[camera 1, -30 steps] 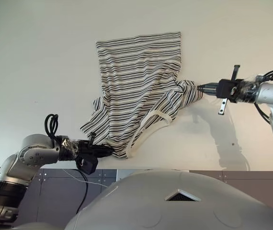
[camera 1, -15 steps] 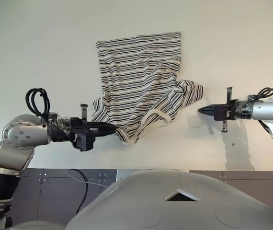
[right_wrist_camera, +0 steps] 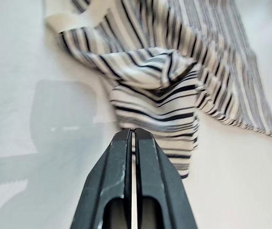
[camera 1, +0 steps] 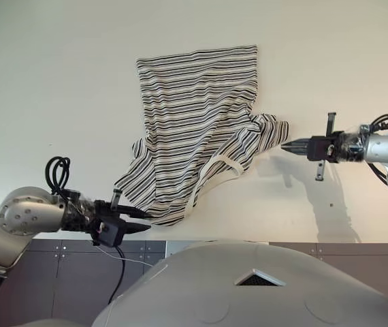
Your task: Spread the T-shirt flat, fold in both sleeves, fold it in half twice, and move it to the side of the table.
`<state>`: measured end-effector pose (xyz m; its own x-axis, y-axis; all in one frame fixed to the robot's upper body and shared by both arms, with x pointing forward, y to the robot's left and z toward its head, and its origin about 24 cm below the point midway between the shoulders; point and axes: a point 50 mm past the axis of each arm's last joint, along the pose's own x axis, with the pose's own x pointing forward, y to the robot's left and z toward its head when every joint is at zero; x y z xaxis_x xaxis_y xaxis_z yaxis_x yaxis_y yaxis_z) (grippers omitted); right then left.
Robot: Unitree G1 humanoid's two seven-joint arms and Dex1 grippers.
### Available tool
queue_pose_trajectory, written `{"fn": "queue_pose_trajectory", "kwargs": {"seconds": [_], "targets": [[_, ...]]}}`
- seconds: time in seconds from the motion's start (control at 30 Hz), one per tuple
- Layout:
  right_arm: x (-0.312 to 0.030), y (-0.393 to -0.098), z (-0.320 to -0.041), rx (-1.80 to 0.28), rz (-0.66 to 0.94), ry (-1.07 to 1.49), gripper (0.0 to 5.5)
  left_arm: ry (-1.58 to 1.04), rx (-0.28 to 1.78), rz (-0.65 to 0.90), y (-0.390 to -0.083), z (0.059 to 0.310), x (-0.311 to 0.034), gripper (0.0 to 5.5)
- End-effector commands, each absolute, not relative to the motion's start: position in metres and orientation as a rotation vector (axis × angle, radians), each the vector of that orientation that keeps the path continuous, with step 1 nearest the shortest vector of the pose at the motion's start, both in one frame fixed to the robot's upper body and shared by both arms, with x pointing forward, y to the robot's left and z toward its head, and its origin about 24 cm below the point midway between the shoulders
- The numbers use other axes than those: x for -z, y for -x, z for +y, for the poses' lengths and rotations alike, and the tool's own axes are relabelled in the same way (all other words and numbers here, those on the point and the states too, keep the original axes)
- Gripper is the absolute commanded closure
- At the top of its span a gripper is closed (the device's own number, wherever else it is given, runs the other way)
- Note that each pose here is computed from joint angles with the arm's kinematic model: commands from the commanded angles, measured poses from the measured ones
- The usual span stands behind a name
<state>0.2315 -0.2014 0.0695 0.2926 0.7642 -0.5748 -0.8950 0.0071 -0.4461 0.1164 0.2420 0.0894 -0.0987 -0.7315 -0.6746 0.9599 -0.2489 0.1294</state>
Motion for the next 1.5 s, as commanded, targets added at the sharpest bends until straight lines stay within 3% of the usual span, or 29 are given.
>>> {"fn": "queue_pose_trajectory", "kwargs": {"seconds": [0.03,0.27,0.4,0.57,0.8,0.93,1.07,1.17,1.33,1.5], "targets": [[-0.064,-0.244,-0.182,-1.306,0.147,0.858,5.40,-0.697,1.633,0.401,-0.141,0.236,-0.121,4.49],[-0.026,-0.244,-0.181,-1.400,0.259,0.940,5.40,-0.515,1.353,0.065,-0.210,0.204,-0.175,4.49],[-0.037,-0.218,-0.212,-1.537,0.377,0.967,5.40,-0.822,1.210,0.011,-0.234,0.184,-0.123,4.49],[-0.065,-0.204,-0.223,-1.645,0.442,0.961,5.40,-1.032,1.189,0.065,-0.232,0.167,-0.040,4.49],[-0.102,-0.208,-0.217,-1.643,0.330,0.959,5.40,-1.173,1.308,0.256,-0.216,0.189,0.027,4.49],[-0.112,-0.219,-0.198,-1.570,0.241,0.863,5.40,-1.147,1.293,0.250,-0.219,0.186,0.030,4.49],[-0.109,-0.243,-0.176,-1.422,0.142,0.824,4.70,-1.124,1.301,0.223,-0.218,0.178,0.026,4.46],[-0.094,-0.235,-0.170,-1.483,0.219,0.831,4.59,-1.116,1.330,0.193,-0.217,0.172,0.020,4.46],[-0.076,-0.230,-0.187,-1.525,0.386,0.890,4.59,-1.109,1.334,0.190,-0.210,0.170,0.019,4.46],[-0.072,-0.231,-0.197,-1.524,0.436,0.913,4.59,-1.108,1.327,0.199,-0.206,0.169,0.020,4.46]]}}
